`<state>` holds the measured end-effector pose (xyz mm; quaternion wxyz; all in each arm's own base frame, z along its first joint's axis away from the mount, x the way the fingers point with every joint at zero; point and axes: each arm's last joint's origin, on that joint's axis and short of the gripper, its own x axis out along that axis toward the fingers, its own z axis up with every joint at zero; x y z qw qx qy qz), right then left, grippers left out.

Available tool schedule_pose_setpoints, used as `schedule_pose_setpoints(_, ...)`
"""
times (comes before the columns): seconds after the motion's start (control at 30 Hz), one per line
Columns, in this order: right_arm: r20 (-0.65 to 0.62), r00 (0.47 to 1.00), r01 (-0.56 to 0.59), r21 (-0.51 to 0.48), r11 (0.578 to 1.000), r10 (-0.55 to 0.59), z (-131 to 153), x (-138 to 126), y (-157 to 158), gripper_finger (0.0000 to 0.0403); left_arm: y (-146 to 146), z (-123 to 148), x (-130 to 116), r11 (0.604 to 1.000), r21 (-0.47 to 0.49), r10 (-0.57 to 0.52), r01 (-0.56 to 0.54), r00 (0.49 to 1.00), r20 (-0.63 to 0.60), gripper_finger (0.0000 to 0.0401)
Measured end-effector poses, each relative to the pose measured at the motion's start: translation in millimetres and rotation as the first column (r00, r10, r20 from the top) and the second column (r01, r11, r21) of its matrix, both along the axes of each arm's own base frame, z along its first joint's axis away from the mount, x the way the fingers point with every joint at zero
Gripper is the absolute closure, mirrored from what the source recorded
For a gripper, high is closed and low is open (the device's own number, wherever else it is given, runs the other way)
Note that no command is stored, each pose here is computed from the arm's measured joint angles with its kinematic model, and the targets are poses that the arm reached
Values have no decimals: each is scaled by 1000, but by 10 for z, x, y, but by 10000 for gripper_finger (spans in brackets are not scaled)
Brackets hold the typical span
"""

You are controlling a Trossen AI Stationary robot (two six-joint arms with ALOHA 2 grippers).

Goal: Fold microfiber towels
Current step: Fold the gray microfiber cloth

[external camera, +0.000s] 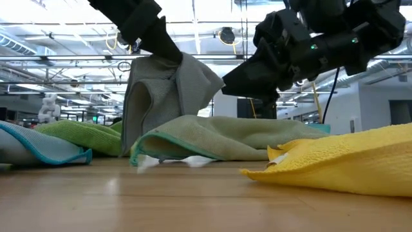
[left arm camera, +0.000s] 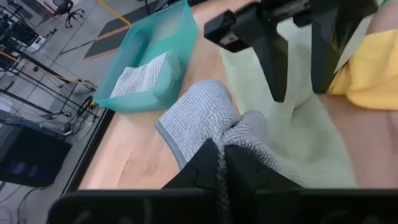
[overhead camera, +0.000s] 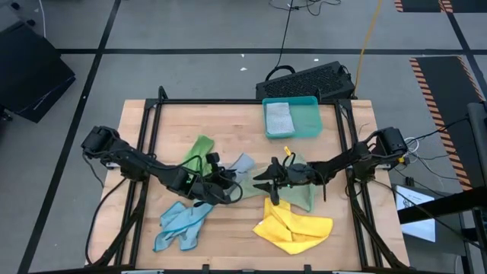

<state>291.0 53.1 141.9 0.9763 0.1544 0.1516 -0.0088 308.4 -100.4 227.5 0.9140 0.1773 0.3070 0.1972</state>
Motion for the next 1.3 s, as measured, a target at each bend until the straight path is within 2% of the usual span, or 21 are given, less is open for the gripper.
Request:
schedule_pose_setpoints(0.13, -15, 1000, 7, -25, 1000, -8, -17, -21, 72, 254, -62, 13, -9, 1000, -5, -18, 18, 1000, 18, 372)
schedule_pose_setpoints(0.33, 1, 1000, 14, -66, 998, -14, -3, -17, 67, 195, -93, 27, -13, 999, 30, -29, 29, 999, 22, 391)
schedule_pose_setpoints(0.47, 17, 998, 61, -129, 990, -60, 10, -4, 3, 163, -93, 34, -5, 999, 37, -33, 32, 999, 27, 391)
schedule_pose_setpoints(0.6, 34, 999, 44, -145, 989, -40, 28, 13, -46, 150, -87, 65, 16, 999, 49, -13, 10, 998, 66, 371)
schedule_pose_setpoints(0.73, 31, 998, 55, -159, 986, -51, 1, 27, -85, 150, -77, 113, 54, 997, 70, -16, 8, 994, 106, 369)
schedule_pose_setpoints(0.93, 62, 996, 70, -149, 986, -62, -95, 133, -96, 160, -37, 189, 118, 996, 89, -25, 11, 986, 166, 392)
schedule_pose_setpoints(1.07, 85, 995, 66, -173, 983, -52, -114, 300, -72, 174, -9, 212, 140, 996, 90, -20, 4, 982, 186, 389)
schedule_pose_setpoints(1.17, 78, 996, 55, -189, 980, -41, -141, 372, -45, 212, -1, 214, 142, 996, 88, -11, -6, 981, 191, 373)
schedule_pose_setpoints(1.3, 50, 999, 28, -195, 980, -19, -147, 350, 23, 306, -38, 206, 117, 996, 84, 13, -31, 980, 198, 364)
